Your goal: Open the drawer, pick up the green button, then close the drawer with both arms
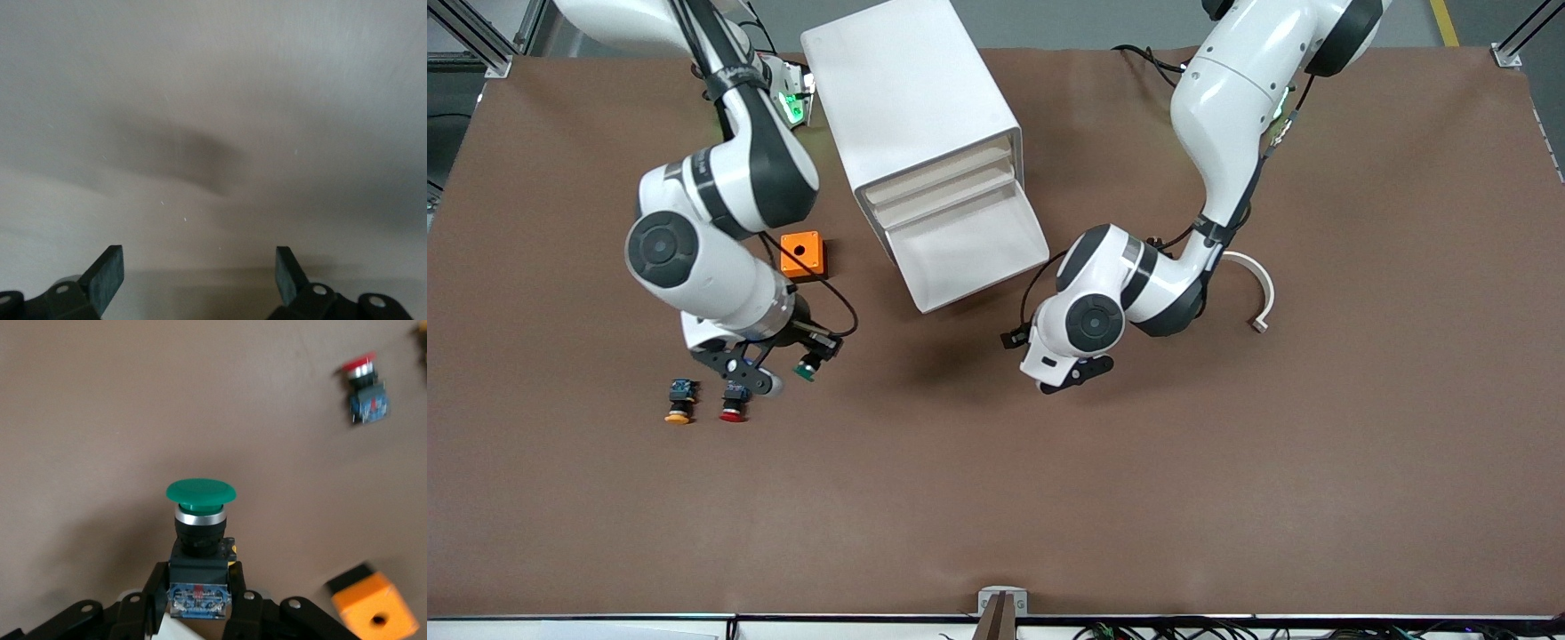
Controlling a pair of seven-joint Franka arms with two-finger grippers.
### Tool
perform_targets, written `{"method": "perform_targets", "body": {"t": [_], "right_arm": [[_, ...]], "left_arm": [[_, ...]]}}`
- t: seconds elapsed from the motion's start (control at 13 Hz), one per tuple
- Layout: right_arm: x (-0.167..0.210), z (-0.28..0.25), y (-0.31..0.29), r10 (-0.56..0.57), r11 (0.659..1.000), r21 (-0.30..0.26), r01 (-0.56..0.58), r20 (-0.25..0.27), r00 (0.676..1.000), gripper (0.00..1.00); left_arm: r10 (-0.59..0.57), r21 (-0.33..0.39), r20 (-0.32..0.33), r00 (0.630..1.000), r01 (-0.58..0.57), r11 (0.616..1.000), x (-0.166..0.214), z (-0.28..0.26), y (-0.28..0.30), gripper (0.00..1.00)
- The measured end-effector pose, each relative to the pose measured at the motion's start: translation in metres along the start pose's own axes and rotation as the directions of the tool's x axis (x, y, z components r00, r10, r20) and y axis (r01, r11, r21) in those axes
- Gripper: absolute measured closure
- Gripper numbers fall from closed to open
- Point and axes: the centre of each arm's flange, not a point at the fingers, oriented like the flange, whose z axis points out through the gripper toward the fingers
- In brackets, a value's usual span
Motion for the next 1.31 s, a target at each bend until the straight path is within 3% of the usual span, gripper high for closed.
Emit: {"method": "perform_targets", "body": {"t": [0.31, 0.54, 0.77, 1.31], "right_arm": [[0.053, 0.04, 0.06, -0.216, 0.976, -0.02, 0.217, 0.041, 0.976, 0.59], [0.067, 0.096, 0.076, -0.302, 0.953, -0.021, 0.302, -0.007, 0.953, 0.59], [0.065, 0.154, 0.088, -0.335, 0.942, -0.036, 0.334, -0.024, 0.942, 0.59], [0.056, 0.19, 0.1, -0.373, 0.927, -0.05, 0.373, -0.006, 0.928, 0.59]], "left_arm": [[-0.005, 0.063, 0.018, 1.0, 0.004, 0.998, -0.06, 0.041, 0.028, 0.0], [0.0, 0.093, 0.019, 1.0, -0.001, 0.996, -0.1, 0.06, 0.044, 0.0], [0.0, 0.106, 0.033, 0.999, -0.003, 0.994, -0.137, 0.073, 0.058, 0.0], [-0.007, 0.131, 0.064, 0.998, -0.001, 0.991, -0.206, 0.096, 0.077, 0.0]]}}
